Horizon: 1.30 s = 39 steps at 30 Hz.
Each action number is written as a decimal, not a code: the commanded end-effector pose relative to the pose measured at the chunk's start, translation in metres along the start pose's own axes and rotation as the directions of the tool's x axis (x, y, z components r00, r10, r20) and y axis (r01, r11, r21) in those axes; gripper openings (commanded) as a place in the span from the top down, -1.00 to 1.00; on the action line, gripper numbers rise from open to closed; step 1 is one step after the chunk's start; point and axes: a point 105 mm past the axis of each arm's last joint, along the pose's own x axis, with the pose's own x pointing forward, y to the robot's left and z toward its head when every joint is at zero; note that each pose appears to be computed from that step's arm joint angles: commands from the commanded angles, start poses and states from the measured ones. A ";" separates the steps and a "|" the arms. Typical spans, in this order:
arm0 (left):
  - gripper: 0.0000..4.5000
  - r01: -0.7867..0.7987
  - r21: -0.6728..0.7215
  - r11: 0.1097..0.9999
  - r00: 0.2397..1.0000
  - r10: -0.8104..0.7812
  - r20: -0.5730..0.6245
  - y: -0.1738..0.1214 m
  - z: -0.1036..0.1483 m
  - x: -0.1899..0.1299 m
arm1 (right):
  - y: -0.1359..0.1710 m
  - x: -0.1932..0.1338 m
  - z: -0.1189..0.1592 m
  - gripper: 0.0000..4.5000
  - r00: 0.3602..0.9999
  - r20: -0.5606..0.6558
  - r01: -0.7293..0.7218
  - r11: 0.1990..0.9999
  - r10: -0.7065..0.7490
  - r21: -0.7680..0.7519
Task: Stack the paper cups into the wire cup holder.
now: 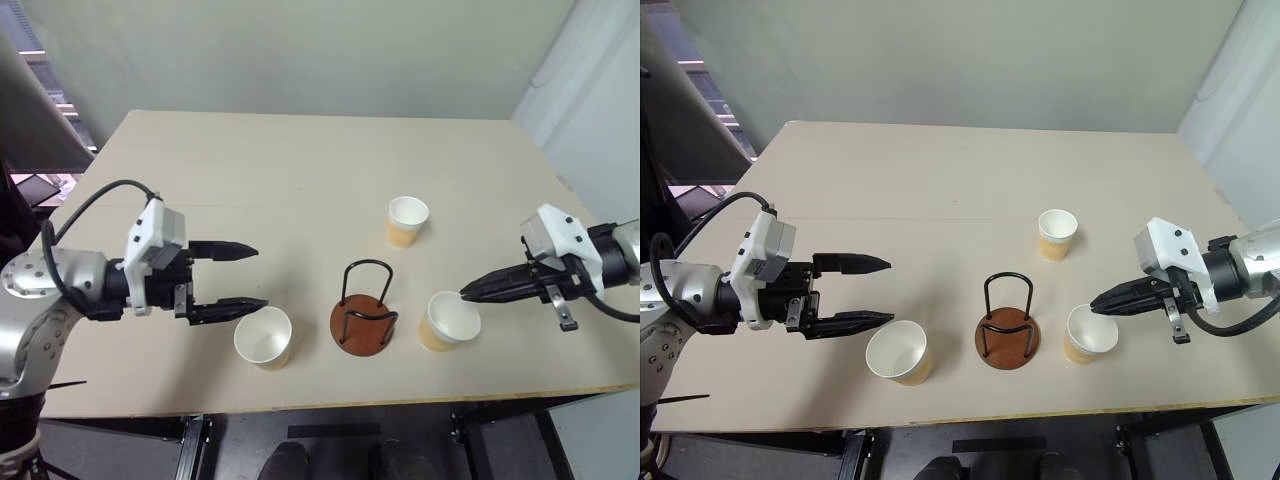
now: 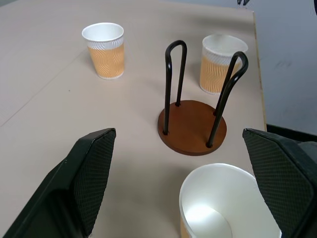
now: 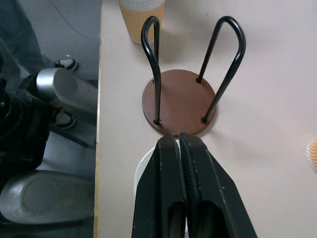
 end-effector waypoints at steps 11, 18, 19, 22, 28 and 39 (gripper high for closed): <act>-0.96 -0.001 0.046 0.999 1.000 0.001 0.011 -0.002 0.008 -0.003 | 0.017 0.016 -0.015 -0.34 0.995 -0.084 -0.050 0.999 0.051 0.010; -0.96 0.003 0.043 0.999 1.000 -0.003 0.008 -0.004 0.008 -0.003 | 0.023 0.028 -0.027 -0.78 0.988 -0.127 -0.084 0.996 0.084 0.006; -0.96 0.004 0.042 0.999 1.000 -0.004 0.009 -0.005 0.007 -0.002 | 0.023 0.029 -0.030 -0.78 0.987 -0.138 -0.086 0.996 0.086 0.008; -0.96 0.005 0.040 0.999 1.000 -0.005 0.009 -0.006 0.007 -0.001 | 0.022 0.035 -0.041 -0.78 0.981 -0.173 -0.083 0.996 0.084 0.012; -0.96 0.002 0.036 0.999 1.000 -0.003 0.007 -0.007 0.006 0.001 | 0.016 0.052 -0.058 -0.78 0.975 -0.206 -0.076 0.997 0.079 0.018; -0.96 -0.002 0.032 0.999 1.000 0.001 0.007 -0.009 0.009 0.001 | 0.014 0.055 -0.054 0.63 0.975 -0.205 -0.099 0.994 0.089 -0.038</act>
